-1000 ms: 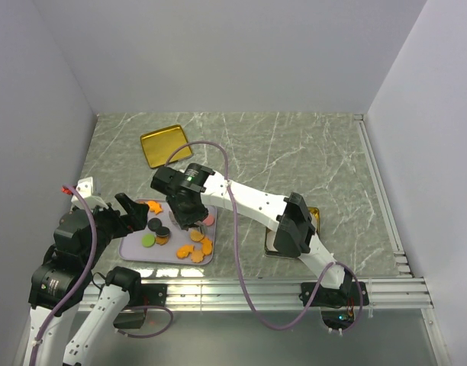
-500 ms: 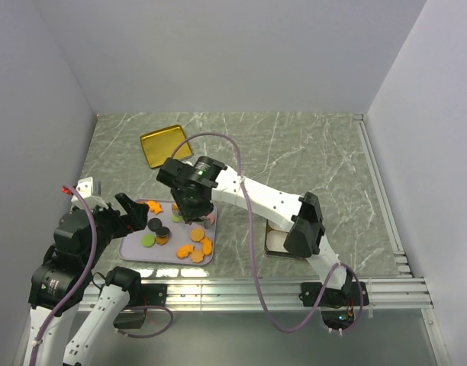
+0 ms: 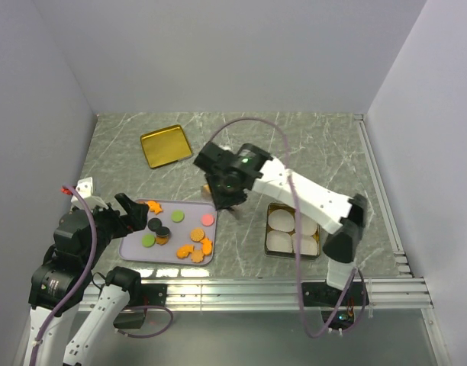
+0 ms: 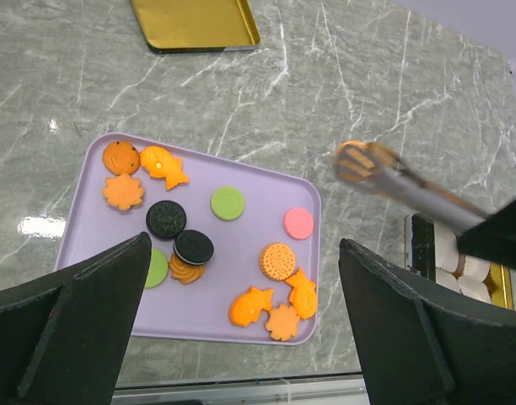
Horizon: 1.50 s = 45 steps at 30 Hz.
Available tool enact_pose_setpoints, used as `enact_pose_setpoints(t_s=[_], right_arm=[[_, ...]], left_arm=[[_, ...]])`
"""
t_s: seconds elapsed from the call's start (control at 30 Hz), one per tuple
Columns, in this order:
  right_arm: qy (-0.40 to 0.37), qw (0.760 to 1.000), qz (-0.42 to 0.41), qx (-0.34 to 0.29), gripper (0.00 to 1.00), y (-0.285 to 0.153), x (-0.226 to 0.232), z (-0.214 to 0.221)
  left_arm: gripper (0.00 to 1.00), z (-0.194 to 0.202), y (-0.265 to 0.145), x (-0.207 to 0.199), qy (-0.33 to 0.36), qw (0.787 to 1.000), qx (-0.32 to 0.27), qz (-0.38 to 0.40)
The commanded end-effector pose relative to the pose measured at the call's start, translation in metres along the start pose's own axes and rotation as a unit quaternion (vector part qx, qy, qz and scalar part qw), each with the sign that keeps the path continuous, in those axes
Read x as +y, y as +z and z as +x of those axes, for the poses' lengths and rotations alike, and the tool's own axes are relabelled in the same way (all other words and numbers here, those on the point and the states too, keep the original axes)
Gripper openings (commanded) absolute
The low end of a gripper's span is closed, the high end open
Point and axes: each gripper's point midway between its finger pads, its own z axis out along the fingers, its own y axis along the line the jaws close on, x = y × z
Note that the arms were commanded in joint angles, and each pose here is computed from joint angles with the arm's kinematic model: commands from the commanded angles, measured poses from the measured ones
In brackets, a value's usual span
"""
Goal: Pack the cookies
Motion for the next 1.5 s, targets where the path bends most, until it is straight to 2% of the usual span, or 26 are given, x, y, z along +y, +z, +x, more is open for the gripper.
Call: enact_pose_setpoints(t_s=[0.0, 0.23, 0.6, 1.07, 1.47], right_arm=[[0.04, 0.998, 0.009, -0.048, 0.41, -0.031, -0.032, -0.008], [0.097, 0.992, 0.031, -0.071, 0.41, -0.057, -0.091, 0.015], [0.16, 0.984, 0.065, -0.047, 0.41, -0.049, -0.157, 0.083], [0.172, 0.982, 0.078, -0.01, 0.4, -0.012, -0.171, 0.116], [0.18, 0.981, 0.073, 0.005, 0.41, -0.002, -0.171, 0.128]], left_arm=[[0.99, -0.009, -0.002, -0.006, 0.005, 1.0, -0.02, 0.016], [0.99, -0.008, -0.002, -0.006, 0.006, 1.0, -0.02, 0.018], [1.0, -0.01, -0.008, -0.013, 0.014, 0.999, -0.027, 0.043], [0.99, -0.008, -0.005, -0.012, 0.012, 0.999, -0.019, 0.037], [0.99, -0.007, -0.004, -0.012, 0.011, 0.999, -0.017, 0.036]])
